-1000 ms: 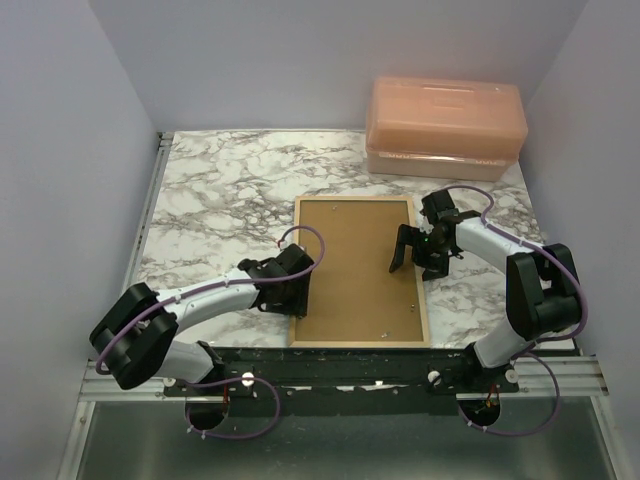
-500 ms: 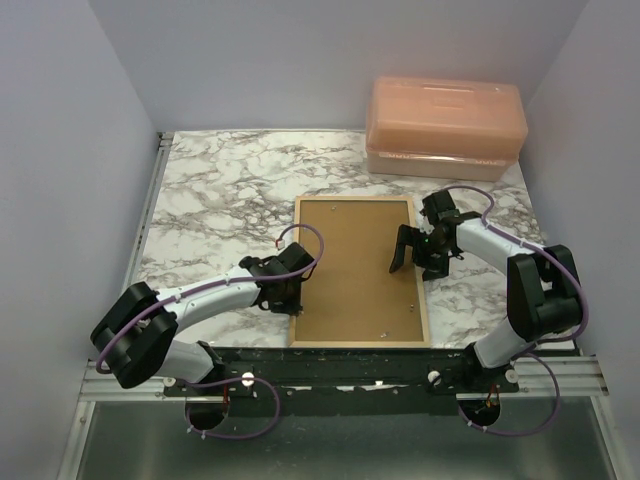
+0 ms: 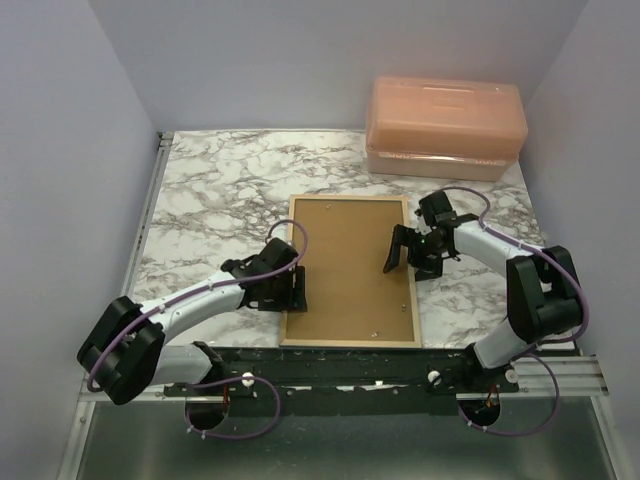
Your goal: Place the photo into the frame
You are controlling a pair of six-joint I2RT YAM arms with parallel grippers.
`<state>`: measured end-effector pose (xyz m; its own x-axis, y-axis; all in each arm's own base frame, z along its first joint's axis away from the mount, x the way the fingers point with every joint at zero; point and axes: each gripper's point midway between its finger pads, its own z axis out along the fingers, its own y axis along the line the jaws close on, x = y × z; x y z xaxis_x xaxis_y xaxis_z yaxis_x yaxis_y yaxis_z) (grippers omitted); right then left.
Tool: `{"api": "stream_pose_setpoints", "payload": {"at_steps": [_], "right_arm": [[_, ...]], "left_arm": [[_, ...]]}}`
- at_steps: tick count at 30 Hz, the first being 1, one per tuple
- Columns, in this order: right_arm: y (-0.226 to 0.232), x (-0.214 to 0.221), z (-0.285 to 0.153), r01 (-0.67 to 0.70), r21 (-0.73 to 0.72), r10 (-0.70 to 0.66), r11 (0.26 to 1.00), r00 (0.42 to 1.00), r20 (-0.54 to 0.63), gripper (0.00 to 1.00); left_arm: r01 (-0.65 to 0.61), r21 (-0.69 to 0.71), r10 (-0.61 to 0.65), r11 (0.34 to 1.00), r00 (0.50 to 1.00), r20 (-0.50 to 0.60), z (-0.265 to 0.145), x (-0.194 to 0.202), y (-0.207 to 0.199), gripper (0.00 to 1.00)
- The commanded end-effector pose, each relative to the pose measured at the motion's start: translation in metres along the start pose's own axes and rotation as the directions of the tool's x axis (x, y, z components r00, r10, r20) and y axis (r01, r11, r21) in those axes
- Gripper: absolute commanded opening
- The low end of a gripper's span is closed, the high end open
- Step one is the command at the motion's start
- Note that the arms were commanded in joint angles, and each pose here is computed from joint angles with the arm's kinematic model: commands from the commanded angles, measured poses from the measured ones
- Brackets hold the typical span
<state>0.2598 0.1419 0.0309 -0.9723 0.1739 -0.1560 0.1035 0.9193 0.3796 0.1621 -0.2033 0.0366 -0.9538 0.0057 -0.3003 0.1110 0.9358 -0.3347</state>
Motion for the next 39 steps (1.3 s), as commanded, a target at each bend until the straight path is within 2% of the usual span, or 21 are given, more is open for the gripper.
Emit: {"api": "stream_pose_setpoints", "payload": {"at_steps": [1,7,14,22,26,31,39], "right_arm": [[0.03,0.017,0.018,0.013,-0.091,-0.018,0.996,0.998,-0.058,0.97],[0.051,0.023,0.031,0.095,-0.009,-0.095,0.995,0.994,-0.059,0.97],[0.016,0.044,0.023,0.128,0.191,-0.117,0.973,0.991,-0.066,0.98],[0.004,0.086,0.012,0.129,0.193,-0.106,0.973,0.987,-0.123,0.98],[0.006,0.104,0.01,0.119,0.173,-0.093,0.978,0.984,-0.155,0.97],[0.007,0.112,0.004,0.114,0.171,-0.085,0.979,0.982,-0.167,0.97],[-0.005,0.116,0.005,0.114,0.254,-0.066,0.96,0.979,-0.191,0.91]], "left_arm": [[0.076,0.105,-0.08,0.992,0.996,0.036,-0.007,-0.014,0.0,0.69],[0.108,-0.004,-0.107,0.994,0.989,0.105,-0.019,-0.029,0.03,0.77],[0.109,-0.137,-0.097,0.984,0.991,0.091,-0.018,-0.024,0.054,0.77],[0.105,-0.143,-0.095,0.984,0.993,0.074,-0.011,-0.02,0.057,0.77],[0.111,-0.096,-0.107,0.989,0.993,0.048,-0.011,-0.015,0.048,0.77],[0.119,-0.072,-0.118,0.99,0.993,0.008,-0.009,-0.007,0.044,0.77],[0.121,-0.084,-0.123,0.989,0.992,-0.022,-0.014,-0.002,0.045,0.76]]}}
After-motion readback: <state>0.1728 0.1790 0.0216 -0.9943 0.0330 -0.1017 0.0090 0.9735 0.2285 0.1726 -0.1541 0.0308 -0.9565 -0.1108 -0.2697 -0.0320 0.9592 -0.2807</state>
